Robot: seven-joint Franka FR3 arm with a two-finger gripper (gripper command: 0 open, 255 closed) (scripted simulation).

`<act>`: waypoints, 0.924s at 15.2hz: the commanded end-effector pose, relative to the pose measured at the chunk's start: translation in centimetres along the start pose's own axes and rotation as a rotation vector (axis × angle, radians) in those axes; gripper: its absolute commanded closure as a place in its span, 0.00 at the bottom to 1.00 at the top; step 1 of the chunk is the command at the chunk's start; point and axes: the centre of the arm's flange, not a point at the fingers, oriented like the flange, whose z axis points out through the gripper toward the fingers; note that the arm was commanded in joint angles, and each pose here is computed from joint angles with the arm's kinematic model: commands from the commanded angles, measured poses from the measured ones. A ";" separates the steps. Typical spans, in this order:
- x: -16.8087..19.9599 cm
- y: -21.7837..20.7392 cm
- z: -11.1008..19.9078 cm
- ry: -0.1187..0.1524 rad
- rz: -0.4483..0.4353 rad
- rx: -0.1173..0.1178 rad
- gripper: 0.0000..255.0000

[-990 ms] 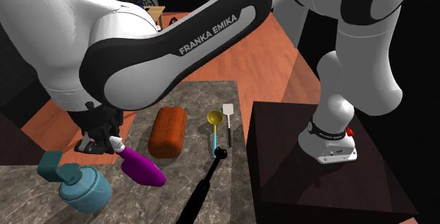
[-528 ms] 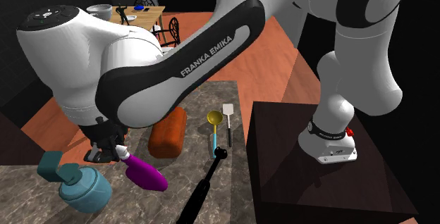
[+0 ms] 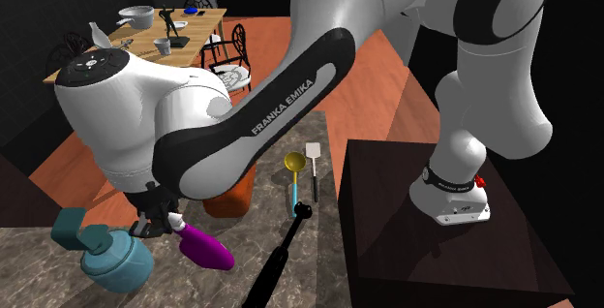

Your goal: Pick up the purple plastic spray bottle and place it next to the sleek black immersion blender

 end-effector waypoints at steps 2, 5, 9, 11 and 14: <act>-0.2 0.0 1.6 0.001 0.000 0.000 1.00; -0.4 -0.1 3.2 0.001 0.000 0.000 1.00; -0.7 -0.1 5.3 0.001 0.000 0.000 1.00; -0.8 -0.2 6.3 0.001 0.000 0.000 1.00; -1.0 -0.2 7.9 0.001 0.000 0.000 1.00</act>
